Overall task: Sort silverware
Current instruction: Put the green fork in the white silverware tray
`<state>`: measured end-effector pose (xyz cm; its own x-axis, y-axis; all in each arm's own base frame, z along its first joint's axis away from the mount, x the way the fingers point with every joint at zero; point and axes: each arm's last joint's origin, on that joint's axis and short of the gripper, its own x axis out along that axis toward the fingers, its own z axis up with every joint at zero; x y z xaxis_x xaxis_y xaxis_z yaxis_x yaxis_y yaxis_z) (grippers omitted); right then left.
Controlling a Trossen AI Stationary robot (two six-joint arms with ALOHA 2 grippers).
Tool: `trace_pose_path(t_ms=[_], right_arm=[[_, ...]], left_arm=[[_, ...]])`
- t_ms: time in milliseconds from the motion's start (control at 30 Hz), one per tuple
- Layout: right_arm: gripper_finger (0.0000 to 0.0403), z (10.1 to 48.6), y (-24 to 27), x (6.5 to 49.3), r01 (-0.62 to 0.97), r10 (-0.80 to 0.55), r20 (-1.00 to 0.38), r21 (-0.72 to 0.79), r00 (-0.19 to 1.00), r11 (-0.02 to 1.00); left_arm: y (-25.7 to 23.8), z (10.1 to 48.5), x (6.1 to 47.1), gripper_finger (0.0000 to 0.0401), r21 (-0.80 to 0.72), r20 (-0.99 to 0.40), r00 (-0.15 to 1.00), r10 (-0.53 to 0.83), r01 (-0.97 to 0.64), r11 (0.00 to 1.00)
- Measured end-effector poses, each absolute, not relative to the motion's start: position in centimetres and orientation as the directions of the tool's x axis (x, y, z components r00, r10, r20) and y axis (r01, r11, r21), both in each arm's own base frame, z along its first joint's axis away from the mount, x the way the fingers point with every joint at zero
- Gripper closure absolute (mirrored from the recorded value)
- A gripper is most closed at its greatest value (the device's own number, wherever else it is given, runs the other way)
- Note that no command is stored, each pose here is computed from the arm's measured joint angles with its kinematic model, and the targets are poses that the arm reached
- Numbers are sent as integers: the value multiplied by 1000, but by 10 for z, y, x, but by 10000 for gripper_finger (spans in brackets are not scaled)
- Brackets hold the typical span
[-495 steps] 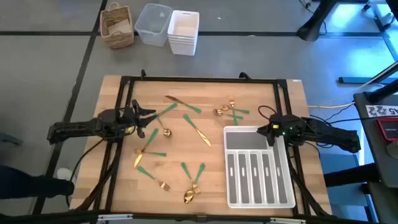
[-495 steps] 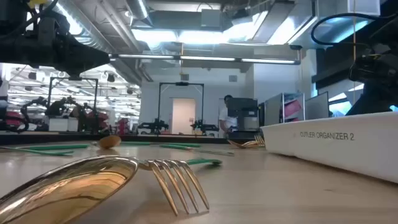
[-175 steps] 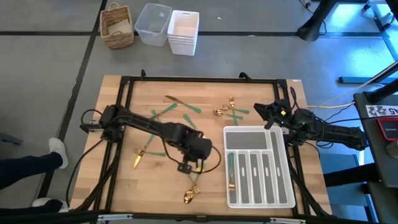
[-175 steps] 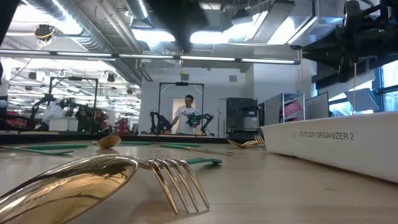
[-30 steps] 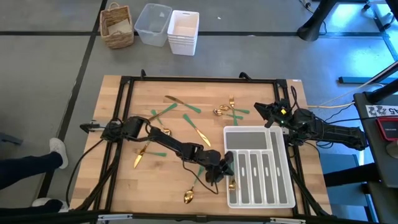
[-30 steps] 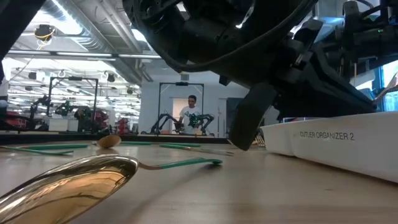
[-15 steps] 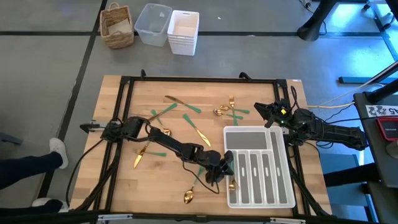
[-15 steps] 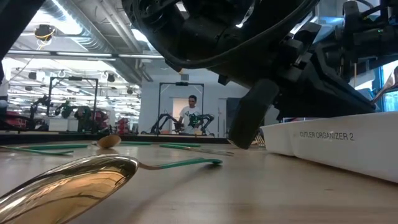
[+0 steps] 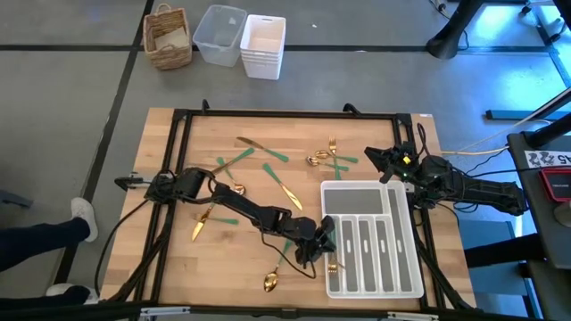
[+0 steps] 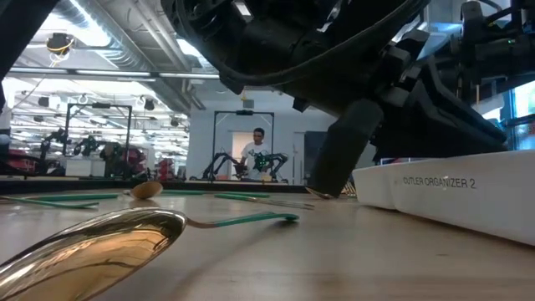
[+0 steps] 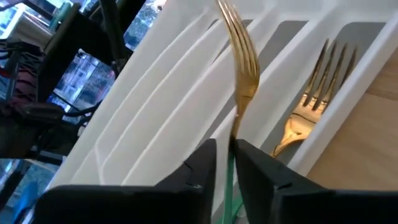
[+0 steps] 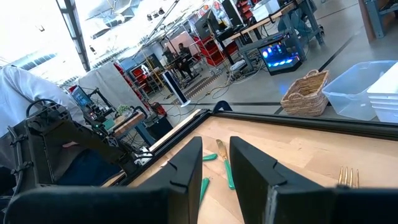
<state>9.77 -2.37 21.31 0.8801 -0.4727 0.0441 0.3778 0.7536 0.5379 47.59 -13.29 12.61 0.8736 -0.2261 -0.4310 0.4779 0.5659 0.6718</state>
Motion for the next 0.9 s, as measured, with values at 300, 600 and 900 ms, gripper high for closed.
trace_pose_path(t_ms=[300, 600, 900], right_arm=[[320, 213, -23, 98, 372, -466, 44, 537, 884, 757], [320, 213, -23, 98, 346, -436, 45, 537, 899, 769], [320, 213, -20, 99, 262, -344, 47, 554, 938, 790]], left_arm=[[-138, 133, 476, 296, 776, -385, 892, -238, 452, 439], [-123, 187, 473, 305, 615, -275, 956, -102, 256, 746], [-96, 265, 410, 305, 269, -592, 806, 13, 182, 946]])
